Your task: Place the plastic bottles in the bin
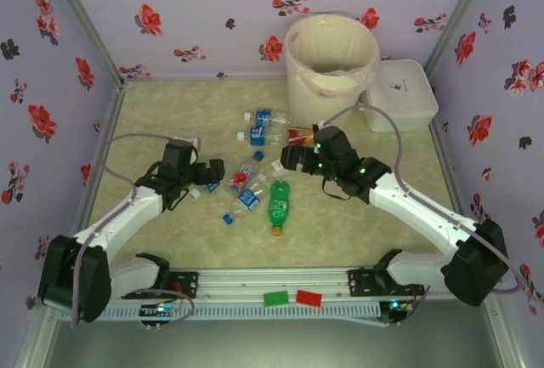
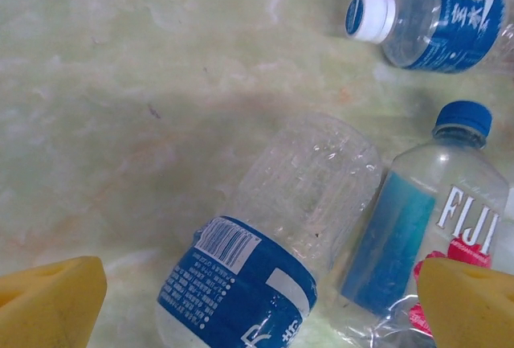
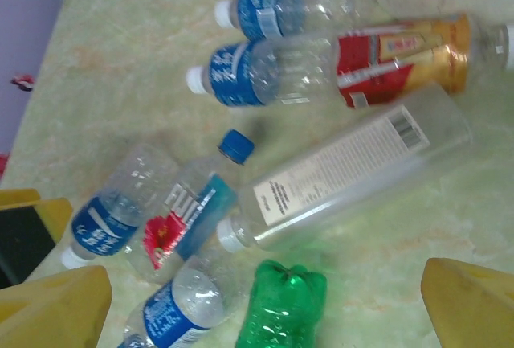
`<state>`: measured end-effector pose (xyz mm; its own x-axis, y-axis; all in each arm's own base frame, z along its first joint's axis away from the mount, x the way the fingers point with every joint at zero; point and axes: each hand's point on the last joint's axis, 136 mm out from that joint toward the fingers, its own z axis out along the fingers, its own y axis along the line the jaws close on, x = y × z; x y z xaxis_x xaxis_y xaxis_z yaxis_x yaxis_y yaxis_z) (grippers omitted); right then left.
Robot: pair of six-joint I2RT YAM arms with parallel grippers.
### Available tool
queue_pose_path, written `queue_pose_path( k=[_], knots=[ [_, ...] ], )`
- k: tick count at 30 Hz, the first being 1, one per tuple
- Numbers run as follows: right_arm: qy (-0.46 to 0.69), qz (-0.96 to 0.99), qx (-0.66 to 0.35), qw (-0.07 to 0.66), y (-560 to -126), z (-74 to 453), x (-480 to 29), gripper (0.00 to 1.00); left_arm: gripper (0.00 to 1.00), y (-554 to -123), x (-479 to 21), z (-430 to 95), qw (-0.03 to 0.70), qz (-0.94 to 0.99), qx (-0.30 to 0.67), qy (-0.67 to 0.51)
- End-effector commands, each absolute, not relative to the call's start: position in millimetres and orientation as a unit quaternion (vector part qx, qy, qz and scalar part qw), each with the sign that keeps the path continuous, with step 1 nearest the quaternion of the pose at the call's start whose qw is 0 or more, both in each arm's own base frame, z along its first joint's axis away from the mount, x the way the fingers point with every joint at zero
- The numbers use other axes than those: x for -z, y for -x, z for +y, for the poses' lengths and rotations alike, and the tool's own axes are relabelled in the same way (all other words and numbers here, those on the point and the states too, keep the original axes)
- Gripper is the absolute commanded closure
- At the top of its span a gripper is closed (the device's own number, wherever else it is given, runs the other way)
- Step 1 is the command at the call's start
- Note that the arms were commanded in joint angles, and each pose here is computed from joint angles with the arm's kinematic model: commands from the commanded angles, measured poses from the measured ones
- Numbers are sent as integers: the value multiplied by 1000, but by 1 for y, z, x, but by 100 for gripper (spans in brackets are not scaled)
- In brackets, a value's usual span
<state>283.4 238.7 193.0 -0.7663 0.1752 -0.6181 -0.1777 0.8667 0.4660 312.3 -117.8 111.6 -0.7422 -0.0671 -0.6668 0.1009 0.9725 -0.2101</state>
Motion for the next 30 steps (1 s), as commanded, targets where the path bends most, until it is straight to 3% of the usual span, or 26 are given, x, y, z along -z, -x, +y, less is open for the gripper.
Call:
queue_pose_path(
  k=[1,8,30],
  knots=[
    [-63,881,-272,383,-290,240,-198,0,0,-321,-115,-127,355,925,129,-32],
    [-84,876,-270,389,-292,245,-180,0,0,-322,-87,-128,299,947,111,-33],
    [-73,888,-242,383,-293,241,-173,0,20,-317,-32,-120,208,976,67,-18]
  ],
)
